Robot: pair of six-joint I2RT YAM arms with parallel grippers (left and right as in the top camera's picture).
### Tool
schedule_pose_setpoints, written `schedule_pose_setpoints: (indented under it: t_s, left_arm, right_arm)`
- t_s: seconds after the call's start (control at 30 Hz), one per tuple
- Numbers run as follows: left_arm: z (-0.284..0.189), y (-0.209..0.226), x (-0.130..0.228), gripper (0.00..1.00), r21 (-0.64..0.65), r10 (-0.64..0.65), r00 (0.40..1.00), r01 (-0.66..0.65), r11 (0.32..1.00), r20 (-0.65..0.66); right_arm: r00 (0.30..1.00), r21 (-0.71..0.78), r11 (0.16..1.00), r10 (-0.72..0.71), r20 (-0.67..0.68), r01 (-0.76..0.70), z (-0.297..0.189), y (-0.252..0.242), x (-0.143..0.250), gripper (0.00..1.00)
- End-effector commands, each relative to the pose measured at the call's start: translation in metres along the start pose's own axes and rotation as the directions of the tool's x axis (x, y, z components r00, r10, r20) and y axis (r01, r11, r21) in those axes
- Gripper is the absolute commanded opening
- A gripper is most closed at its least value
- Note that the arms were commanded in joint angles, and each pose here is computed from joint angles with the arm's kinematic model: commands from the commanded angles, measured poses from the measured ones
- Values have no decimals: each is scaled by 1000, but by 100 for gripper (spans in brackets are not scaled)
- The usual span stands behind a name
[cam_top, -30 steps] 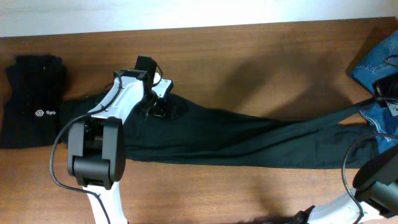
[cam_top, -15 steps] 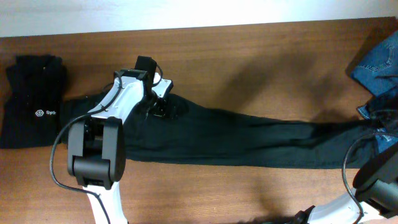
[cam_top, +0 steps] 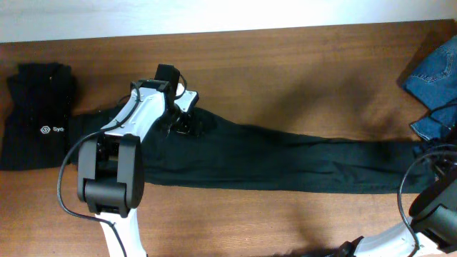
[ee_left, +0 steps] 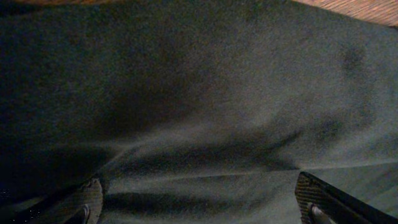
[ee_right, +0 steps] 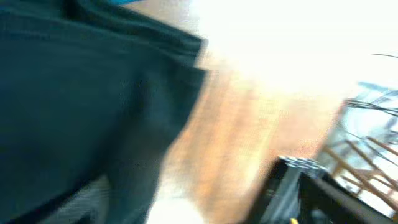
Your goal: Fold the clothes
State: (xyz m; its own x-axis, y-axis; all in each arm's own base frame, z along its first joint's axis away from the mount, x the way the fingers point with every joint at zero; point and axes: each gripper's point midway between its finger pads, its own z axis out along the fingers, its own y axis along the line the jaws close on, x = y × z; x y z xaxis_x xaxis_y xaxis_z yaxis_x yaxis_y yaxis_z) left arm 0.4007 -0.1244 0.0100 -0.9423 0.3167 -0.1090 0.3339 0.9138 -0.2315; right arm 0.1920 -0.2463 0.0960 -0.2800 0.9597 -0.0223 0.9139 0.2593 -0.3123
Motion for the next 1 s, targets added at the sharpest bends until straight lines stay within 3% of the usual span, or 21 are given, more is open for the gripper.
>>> schedule_pose_setpoints:
  t_s: [0.0,0.17,0.2,0.27,0.3,0.47,0.57,0.77,0.9,0.93,0.97]
  left_arm:
    - [17,30,14,99,-85,-39,998,34,996,-57]
    - [-6,33,-12,99,-116,-26,1000,26,993,-1]
    - [-16,35,-20,99,-131,-23,1000,25,991,17]
    - [-42,37,-40,99,-159,-13,998,23,987,65]
    - [-59,36,-51,99,-170,-7,995,24,985,96]
    - [-152,39,-89,99,-204,-9,965,65,977,262]
    - [-187,54,-83,99,-206,-63,950,130,970,307]
    - [-173,92,-24,99,-188,-217,966,242,952,142]
    - [-141,91,0,99,-109,-232,972,235,966,39]
    - [-132,90,5,70,-94,-225,974,225,970,15]
    - [-124,90,11,1,-90,-225,974,223,971,-7]
  right_arm:
    - [993,69,996,48,106,-55,-21,-17,-22,95]
    - [972,-21,997,70,223,-67,-80,-9,-45,91]
    - [967,-44,998,57,248,-47,-92,-4,-48,82]
    - [959,-109,994,8,285,24,-112,13,-50,11]
    - [953,-151,985,-34,300,83,-120,26,-49,4]
    - [903,-316,880,-236,358,355,-136,91,-34,4]
    - [870,-356,823,-298,393,442,-143,115,-24,4]
    - [782,-322,737,-438,443,594,-146,141,-6,4]
    - [768,-330,708,-478,426,624,-138,154,1,4]
    - [770,-339,703,-483,418,625,-135,157,2,4]
    - [770,-346,699,-487,411,626,-133,160,3,4]
